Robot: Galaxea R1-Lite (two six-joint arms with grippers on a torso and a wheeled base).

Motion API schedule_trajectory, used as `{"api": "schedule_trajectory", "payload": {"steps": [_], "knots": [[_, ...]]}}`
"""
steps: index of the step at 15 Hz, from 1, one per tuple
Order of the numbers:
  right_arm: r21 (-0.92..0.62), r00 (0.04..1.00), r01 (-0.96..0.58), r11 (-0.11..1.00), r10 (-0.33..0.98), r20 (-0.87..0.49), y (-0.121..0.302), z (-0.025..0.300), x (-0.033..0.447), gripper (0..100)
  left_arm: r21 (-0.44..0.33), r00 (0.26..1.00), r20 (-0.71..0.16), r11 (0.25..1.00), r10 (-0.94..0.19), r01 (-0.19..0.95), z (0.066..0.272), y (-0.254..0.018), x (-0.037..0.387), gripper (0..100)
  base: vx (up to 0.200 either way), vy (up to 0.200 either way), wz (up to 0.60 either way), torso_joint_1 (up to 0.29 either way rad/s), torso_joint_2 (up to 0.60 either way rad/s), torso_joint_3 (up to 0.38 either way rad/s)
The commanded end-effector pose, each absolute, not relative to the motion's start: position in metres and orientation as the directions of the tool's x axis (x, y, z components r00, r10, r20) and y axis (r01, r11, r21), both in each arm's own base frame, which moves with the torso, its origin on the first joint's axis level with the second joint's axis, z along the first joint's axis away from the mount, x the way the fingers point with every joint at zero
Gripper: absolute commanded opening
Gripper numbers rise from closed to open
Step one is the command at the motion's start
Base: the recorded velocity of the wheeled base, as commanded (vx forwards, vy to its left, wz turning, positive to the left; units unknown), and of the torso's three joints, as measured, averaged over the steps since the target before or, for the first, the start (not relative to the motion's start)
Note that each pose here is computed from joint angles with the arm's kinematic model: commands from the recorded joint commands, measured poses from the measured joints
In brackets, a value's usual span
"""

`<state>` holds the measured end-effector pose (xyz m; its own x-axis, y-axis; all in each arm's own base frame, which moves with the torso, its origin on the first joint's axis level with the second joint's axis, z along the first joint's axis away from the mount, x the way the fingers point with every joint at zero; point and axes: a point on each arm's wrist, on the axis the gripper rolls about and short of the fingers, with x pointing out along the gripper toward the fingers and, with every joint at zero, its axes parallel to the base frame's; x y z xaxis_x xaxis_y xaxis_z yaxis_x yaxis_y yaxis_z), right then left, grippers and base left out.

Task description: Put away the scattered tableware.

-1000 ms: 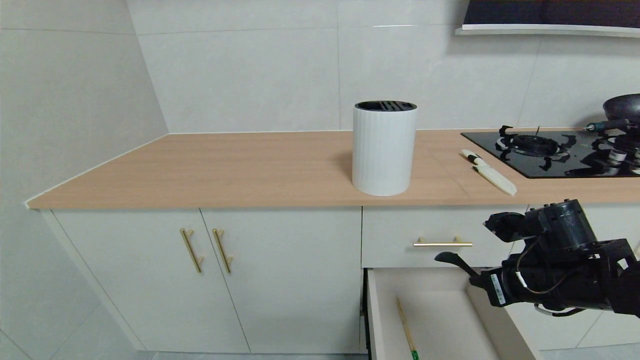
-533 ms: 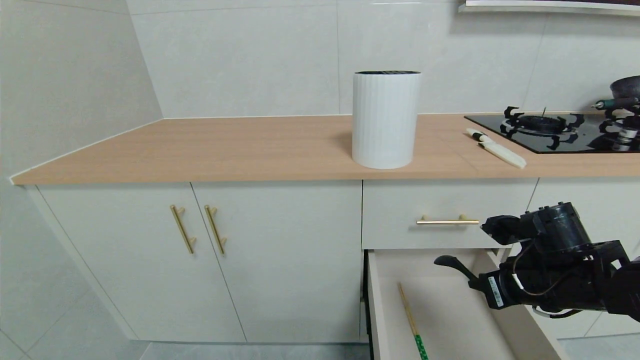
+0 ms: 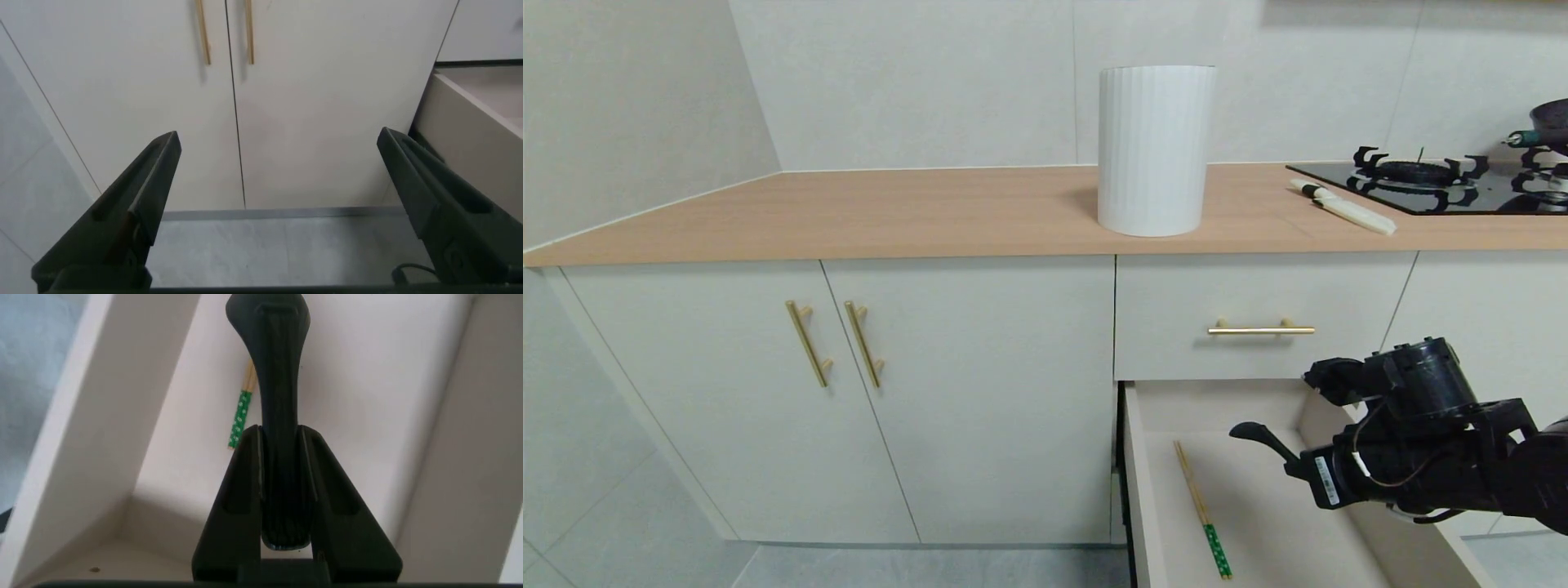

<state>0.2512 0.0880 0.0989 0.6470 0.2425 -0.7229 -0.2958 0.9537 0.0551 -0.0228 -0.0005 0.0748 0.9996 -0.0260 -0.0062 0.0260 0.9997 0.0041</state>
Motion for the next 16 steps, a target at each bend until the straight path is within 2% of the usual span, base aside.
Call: {"api": "schedule_trajectory", "payload": {"steps": [1,7,9,11,13,16], "knots": [[0.054,0.643,-0.296,0.954,0.241,-0.727,0.088,0.097,0.252,0,0.004,1.000,-0.006,1.000,-0.026,0.026,0.075,-0.001,-0.023,100,0.000,0.000,0.00,0.000,0.00,0.000],[0.076,0.637,-0.272,0.959,0.239,-0.733,0.095,0.075,0.272,0,0.004,1.000,-0.006,1.000,-0.026,0.026,0.075,-0.001,-0.023,100,0.000,0.000,0.00,0.000,0.00,0.000],[0.109,0.623,-0.199,0.974,0.212,-0.753,0.099,0.050,0.291,0,0.004,1.000,-0.006,1.000,-0.026,0.026,0.075,-0.001,-0.023,100,0.000,0.000,0.00,0.000,0.00,0.000],[0.066,0.593,-0.138,0.988,0.136,-0.794,0.096,0.023,0.305,0,0.004,1.000,-0.006,1.000,-0.026,0.026,0.075,-0.001,-0.023,100,0.000,0.000,0.00,0.000,0.00,0.000],[0.051,0.565,-0.125,0.991,0.114,-0.817,0.097,0.000,0.313,0,0.004,1.000,-0.006,1.000,-0.026,0.026,0.075,-0.001,-0.023,100,0.000,0.000,0.00,0.000,0.00,0.000],[0.014,0.581,-0.057,0.998,0.044,-0.812,0.097,-0.025,0.321,0,0.004,1.000,-0.006,1.000,-0.026,0.026,0.075,-0.001,-0.023,100,0.000,0.000,0.00,0.000,0.00,0.000]]}}
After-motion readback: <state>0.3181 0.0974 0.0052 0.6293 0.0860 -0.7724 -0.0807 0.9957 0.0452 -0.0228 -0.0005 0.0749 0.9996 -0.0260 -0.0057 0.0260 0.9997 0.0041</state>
